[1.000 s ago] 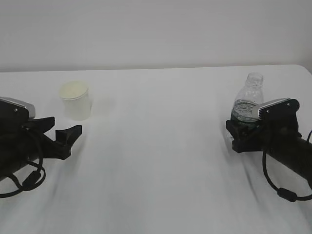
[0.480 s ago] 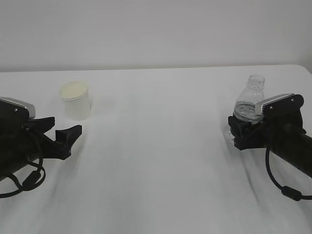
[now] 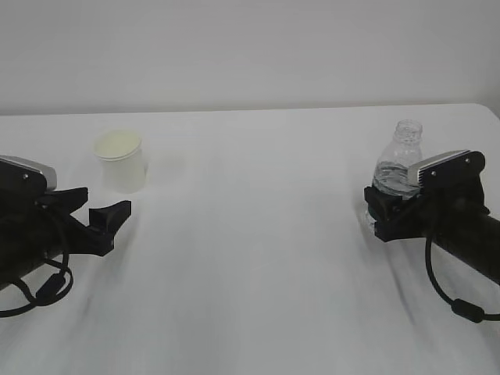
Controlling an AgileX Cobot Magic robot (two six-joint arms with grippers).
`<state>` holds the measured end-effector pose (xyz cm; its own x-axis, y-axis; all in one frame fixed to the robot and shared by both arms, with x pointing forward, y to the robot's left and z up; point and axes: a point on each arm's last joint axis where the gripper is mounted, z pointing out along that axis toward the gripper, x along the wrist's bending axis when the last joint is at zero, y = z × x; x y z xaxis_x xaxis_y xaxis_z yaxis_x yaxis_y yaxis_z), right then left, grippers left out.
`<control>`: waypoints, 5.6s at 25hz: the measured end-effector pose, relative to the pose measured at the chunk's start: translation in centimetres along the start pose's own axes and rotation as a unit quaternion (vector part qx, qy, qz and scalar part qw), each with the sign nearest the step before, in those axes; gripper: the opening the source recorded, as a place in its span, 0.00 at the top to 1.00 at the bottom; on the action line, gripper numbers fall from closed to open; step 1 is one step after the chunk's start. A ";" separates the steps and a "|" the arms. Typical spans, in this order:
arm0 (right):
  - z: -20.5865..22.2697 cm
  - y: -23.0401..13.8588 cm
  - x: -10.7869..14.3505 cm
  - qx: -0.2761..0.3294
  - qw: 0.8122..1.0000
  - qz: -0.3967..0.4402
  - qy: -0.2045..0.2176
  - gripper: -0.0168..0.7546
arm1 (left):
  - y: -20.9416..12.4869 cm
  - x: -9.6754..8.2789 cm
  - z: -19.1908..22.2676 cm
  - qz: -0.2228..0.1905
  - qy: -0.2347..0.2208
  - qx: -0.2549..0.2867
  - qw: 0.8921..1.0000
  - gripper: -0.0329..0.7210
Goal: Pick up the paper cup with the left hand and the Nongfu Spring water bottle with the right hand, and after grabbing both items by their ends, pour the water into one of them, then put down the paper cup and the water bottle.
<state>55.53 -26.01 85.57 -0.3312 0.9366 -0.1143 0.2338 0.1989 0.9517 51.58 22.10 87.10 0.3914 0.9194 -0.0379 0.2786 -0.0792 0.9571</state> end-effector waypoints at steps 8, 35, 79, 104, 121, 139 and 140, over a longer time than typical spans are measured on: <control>-0.6 2.0 -0.2 -0.007 1.000 -0.014 0.001 0.33 | 0.0 0.0 0.0 0.000 0.000 0.000 1.000 0.18; -1.3 3.6 0.2 -0.008 0.998 -0.044 0.032 0.32 | -1.0 1.3 2.5 -0.014 0.046 0.001 0.999 0.18; -1.5 4.2 0.4 -0.016 0.998 -0.045 0.041 0.37 | -2.3 2.3 7.3 -0.014 0.055 -0.014 0.998 0.18; -1.5 4.1 0.6 -0.015 0.998 -0.035 0.052 0.37 | -1.0 3.3 10.4 -0.008 0.079 -0.060 0.995 0.18; -1.5 4.2 0.6 -0.016 0.998 -0.036 0.053 0.37 | -1.1 3.7 12.2 -0.006 0.079 -0.074 0.994 0.24; -1.5 4.2 0.5 -0.016 0.998 -0.034 0.051 0.37 | -1.3 2.9 11.1 0.008 0.049 -0.063 0.997 0.33; -1.5 4.2 0.5 -0.016 0.998 -0.034 0.051 0.37 | -1.3 2.8 10.8 0.009 0.048 -0.061 0.997 0.33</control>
<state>54.96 -25.11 89.89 -0.4376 0.8866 -0.1499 0.1790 0.2492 0.9518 61.76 20.63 82.68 0.3088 0.9511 0.0008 0.1611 -0.0532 0.9855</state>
